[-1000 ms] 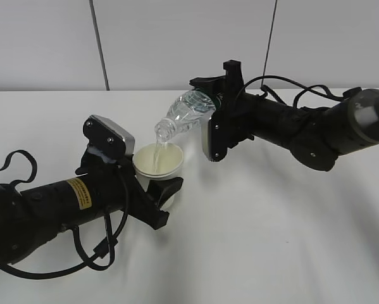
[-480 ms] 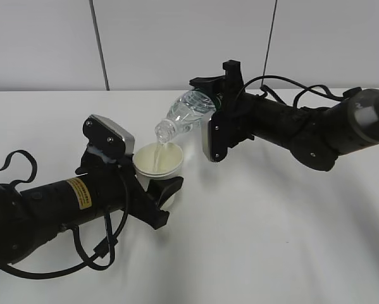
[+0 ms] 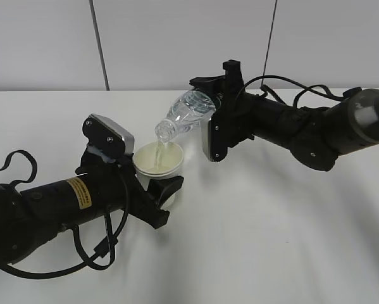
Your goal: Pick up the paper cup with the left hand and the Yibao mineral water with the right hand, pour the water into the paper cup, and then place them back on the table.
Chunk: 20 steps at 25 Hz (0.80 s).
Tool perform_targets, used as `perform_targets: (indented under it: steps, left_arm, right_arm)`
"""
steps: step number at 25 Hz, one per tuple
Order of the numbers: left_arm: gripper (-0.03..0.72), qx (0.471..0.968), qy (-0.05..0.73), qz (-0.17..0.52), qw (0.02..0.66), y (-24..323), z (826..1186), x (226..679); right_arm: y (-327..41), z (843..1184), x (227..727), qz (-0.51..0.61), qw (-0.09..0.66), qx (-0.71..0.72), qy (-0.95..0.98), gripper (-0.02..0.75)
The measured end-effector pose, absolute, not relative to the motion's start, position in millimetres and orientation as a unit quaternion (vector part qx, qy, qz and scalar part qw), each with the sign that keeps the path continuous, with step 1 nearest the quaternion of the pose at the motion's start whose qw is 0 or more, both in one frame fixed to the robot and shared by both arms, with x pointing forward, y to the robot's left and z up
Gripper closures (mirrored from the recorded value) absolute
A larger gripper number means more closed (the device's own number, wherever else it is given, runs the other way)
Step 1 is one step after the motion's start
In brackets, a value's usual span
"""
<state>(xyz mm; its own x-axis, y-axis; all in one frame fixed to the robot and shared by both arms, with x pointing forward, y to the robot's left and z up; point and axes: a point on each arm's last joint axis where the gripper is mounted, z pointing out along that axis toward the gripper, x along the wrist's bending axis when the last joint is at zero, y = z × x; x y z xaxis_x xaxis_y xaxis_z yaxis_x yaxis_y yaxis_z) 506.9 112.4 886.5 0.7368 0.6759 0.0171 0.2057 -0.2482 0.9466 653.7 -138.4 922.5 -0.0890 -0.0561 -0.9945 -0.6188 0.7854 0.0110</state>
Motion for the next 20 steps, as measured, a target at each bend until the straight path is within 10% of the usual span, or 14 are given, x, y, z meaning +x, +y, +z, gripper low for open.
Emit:
perform_targets:
  steps: [20]
  left_arm:
    - [0.245,0.760,0.290,0.218,0.540,112.4,886.5,506.9]
  right_arm:
    - [-138.3,922.8,653.7,0.219,0.634,-0.245,0.700,0.320]
